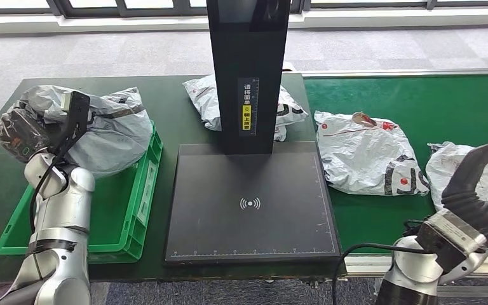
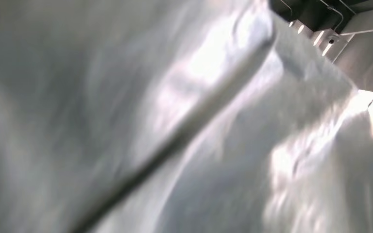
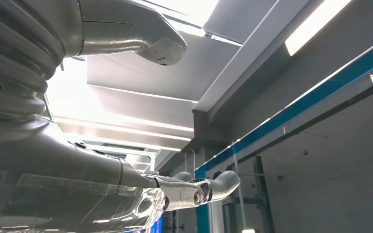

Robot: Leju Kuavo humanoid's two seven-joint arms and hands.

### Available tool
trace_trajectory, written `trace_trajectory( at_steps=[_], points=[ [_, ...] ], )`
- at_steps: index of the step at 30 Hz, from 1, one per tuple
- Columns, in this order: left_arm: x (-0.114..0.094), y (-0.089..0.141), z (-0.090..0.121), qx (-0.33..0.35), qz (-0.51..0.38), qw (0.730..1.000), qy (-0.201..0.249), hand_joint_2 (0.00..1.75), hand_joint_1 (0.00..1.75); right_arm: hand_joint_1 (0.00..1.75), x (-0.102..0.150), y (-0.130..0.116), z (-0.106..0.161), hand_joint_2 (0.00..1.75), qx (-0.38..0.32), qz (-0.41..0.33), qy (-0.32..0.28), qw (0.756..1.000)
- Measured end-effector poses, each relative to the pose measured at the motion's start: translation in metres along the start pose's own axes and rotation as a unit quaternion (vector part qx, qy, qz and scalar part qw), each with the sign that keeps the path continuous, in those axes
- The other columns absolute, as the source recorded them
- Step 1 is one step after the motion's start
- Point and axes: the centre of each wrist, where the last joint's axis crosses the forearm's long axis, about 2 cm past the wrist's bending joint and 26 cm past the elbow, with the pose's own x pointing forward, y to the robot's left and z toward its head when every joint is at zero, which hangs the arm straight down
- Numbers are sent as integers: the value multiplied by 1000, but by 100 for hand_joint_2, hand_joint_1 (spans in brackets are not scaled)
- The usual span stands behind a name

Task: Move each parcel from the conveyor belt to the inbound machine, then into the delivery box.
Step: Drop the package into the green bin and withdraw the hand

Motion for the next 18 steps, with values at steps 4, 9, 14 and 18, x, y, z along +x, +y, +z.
trace_trajectory(
  at_steps=[4, 9, 14, 18],
  points=[
    [-3, 1, -1, 3, 1, 1000, 7, 175, 175, 0, 0, 0, 1, 175, 2, 0, 1, 1000],
    [-7, 2, -1, 6, 1, 1000, 11, 175, 0, 0, -1, 1, 2, 175, 4, 1, 2, 1000],
    [-9, 9, -2, 24, 6, 1000, 5, 87, 0, 0, -1, 2, 3, 175, 7, 0, 4, 1000],
    [-8, 14, -1, 38, 11, 999, 5, 0, 0, 0, -2, 3, 5, 175, 11, 0, 8, 1000]
  ],
)
